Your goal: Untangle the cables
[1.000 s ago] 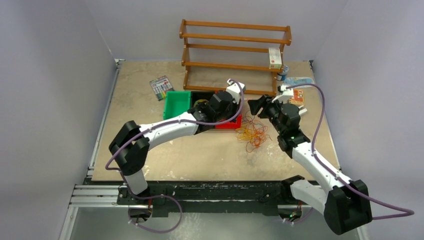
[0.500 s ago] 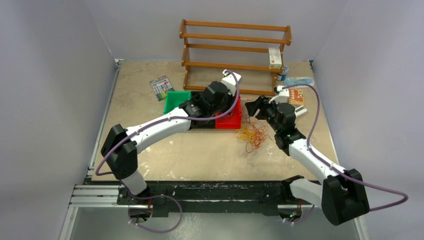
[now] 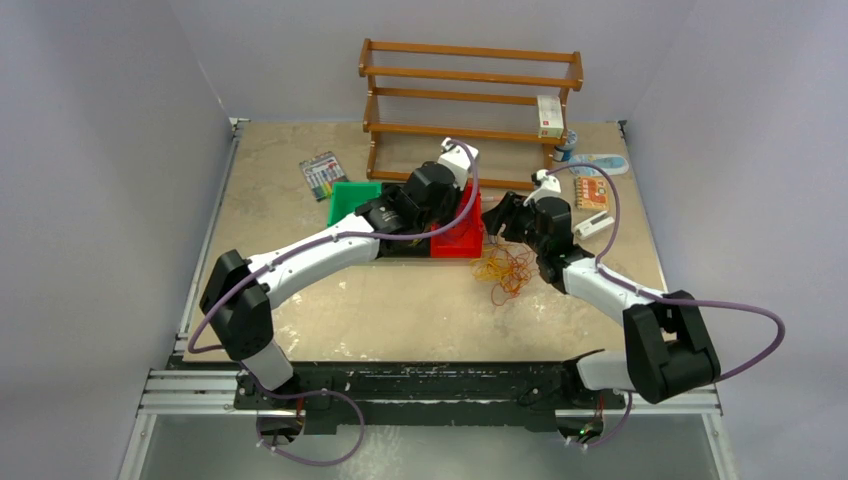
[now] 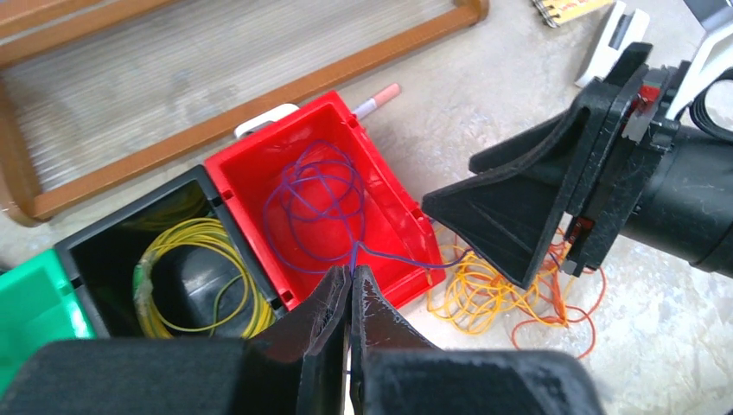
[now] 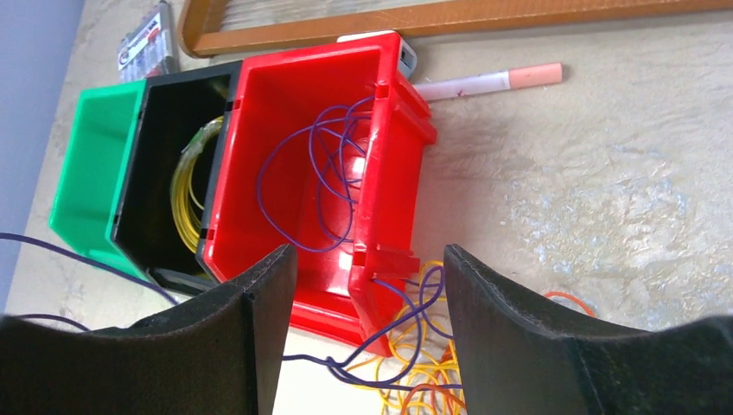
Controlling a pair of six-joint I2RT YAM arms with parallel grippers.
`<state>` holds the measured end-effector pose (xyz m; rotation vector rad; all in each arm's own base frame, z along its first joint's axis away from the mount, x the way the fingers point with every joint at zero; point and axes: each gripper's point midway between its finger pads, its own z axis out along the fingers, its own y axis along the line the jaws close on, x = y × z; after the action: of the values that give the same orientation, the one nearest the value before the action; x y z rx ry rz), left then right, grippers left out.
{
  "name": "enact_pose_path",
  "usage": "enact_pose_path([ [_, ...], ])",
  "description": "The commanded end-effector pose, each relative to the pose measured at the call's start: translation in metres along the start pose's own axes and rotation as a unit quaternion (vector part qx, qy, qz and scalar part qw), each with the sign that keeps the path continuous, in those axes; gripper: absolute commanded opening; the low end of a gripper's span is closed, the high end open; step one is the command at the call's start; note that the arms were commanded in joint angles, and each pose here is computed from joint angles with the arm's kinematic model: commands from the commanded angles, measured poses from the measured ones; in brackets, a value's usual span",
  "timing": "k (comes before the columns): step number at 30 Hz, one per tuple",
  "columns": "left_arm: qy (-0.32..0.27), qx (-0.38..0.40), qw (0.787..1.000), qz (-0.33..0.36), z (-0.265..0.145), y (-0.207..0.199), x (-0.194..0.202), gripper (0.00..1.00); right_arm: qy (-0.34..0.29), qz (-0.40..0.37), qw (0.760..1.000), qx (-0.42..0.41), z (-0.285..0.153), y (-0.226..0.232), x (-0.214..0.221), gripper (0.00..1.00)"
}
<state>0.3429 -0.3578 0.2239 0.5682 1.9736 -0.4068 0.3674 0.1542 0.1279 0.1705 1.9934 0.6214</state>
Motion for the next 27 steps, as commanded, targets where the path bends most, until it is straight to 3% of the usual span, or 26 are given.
enact_pose_path([
  [1, -0.068, -0.058, 0.996, -0.007, -0.030, 0.028, -0.059, 0.00, -0.021, 0.008, 1.000, 0.013, 0.003, -0.002, -0.012, 0.65],
  [21, -0.116, -0.156, 0.979, -0.058, -0.069, 0.105, -0.095, 0.00, 0.009, 0.010, 0.999, 0.048, 0.005, -0.023, 0.014, 0.62],
  [27, -0.128, -0.126, 0.982, -0.056, -0.073, 0.096, -0.101, 0.00, -0.040, -0.022, 0.999, 0.010, -0.012, 0.000, -0.021, 0.63],
])
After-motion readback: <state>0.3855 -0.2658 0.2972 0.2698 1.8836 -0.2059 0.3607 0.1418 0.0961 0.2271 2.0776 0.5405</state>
